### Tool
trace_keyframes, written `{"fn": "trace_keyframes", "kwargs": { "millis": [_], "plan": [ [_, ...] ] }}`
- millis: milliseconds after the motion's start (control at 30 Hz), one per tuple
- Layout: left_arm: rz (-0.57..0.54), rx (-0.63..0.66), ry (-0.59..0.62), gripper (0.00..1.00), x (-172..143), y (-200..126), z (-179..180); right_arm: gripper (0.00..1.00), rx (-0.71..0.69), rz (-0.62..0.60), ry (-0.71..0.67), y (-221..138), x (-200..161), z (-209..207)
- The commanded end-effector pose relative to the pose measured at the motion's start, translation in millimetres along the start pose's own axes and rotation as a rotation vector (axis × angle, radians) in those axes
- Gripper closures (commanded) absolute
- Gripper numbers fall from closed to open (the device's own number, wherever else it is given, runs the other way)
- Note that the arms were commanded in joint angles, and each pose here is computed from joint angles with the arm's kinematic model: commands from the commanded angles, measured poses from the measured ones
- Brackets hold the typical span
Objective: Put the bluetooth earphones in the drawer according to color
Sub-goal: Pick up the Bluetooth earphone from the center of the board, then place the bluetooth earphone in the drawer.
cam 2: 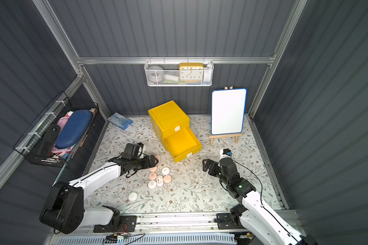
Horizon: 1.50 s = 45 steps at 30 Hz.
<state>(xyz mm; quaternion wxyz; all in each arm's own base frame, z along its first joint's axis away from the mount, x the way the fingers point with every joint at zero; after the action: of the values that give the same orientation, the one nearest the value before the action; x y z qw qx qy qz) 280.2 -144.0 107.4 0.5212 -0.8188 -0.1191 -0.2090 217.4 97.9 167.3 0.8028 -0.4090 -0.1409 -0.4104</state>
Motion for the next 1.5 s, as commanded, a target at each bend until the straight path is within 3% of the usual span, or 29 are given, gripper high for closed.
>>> {"fn": "trace_keyframes", "kwargs": {
  "millis": [0,233,567,867,1167,1467],
  "plan": [
    [-0.036,0.040,0.010,0.01,18,13,-2,0.01,-0.025,-0.009,0.011,0,-2,-7],
    [0.043,0.235,0.021,0.03,22,49,7,0.01,-0.032,-0.006,-0.007,-3,-3,-9],
    [0.113,0.322,0.044,0.33,5,69,6,0.01,0.002,-0.043,-0.030,-14,-5,-12],
    [0.057,0.297,0.067,0.61,15,39,-10,0.01,0.014,-0.047,-0.021,-15,-6,-13],
    [-0.083,0.185,0.121,0.61,48,-14,-54,0.01,0.035,-0.048,-0.013,-17,-4,-9],
    [-0.236,0.025,0.265,0.60,80,-59,-148,0.01,0.027,-0.065,0.032,-16,-2,-9]
  ]
}}
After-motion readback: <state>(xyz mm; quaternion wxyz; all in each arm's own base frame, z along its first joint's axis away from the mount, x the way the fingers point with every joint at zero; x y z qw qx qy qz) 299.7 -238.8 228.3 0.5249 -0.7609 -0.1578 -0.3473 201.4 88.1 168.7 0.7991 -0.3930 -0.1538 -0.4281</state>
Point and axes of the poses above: each gripper's point midway between its finger pads, its own y axis out along the fingers, its own z axis along the line the jaws close on, x = y × z, the point moved 5 cm from there along -y, back along the fingers, and after that the axes turned 7 degrees about y, right-handed, at the moved point
